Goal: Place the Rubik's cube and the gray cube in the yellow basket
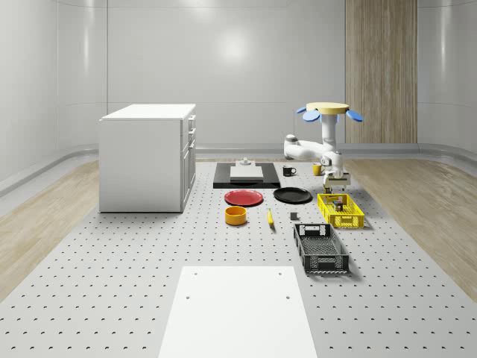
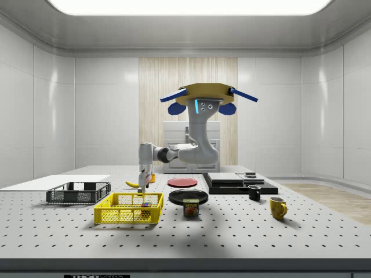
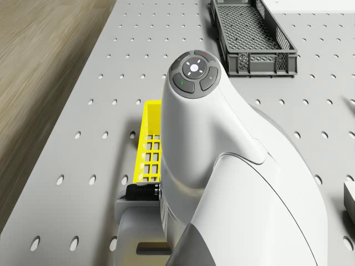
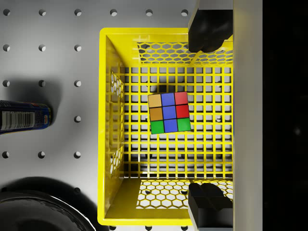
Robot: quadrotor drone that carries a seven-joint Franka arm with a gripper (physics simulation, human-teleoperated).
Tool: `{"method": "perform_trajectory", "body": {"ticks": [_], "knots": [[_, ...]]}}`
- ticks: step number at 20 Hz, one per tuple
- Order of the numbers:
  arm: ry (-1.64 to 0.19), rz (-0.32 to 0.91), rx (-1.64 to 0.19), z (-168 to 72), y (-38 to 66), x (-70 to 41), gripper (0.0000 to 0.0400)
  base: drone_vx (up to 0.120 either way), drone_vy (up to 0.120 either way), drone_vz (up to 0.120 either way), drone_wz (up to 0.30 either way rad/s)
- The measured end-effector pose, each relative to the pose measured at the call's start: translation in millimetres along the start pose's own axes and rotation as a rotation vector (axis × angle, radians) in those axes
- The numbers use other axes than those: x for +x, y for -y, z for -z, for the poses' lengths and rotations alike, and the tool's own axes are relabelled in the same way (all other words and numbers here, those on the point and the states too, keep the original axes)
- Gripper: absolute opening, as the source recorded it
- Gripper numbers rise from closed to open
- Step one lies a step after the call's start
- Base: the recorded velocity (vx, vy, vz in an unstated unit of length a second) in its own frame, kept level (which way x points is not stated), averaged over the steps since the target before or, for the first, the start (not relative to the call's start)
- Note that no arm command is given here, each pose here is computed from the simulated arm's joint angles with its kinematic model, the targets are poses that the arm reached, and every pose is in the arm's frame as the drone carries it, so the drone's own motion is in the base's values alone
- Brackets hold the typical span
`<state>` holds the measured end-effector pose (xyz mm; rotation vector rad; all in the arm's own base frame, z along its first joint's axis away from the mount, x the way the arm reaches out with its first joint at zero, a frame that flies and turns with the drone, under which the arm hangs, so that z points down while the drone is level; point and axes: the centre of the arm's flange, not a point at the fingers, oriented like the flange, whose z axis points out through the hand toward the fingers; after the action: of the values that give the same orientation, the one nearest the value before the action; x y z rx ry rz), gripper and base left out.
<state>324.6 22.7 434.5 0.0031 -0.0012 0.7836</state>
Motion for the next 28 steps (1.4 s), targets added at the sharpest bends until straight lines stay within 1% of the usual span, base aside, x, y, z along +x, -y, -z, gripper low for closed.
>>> {"method": "perform_trajectory", "body": {"ticks": [7, 19, 28], "knots": [[0.0, -0.001, -0.001, 14, 0.4, -0.3, 0.04, 0.0, -0.12, 0.0, 0.0], [0.0, -0.002, -0.002, 18, 0.6, -0.4, 0.04, 0.0, -0.12, 0.0, 0.0], [0.0, -0.002, -0.002, 18, 0.6, -0.4, 0.04, 0.116, -0.12, 0.0, 0.0]]}}
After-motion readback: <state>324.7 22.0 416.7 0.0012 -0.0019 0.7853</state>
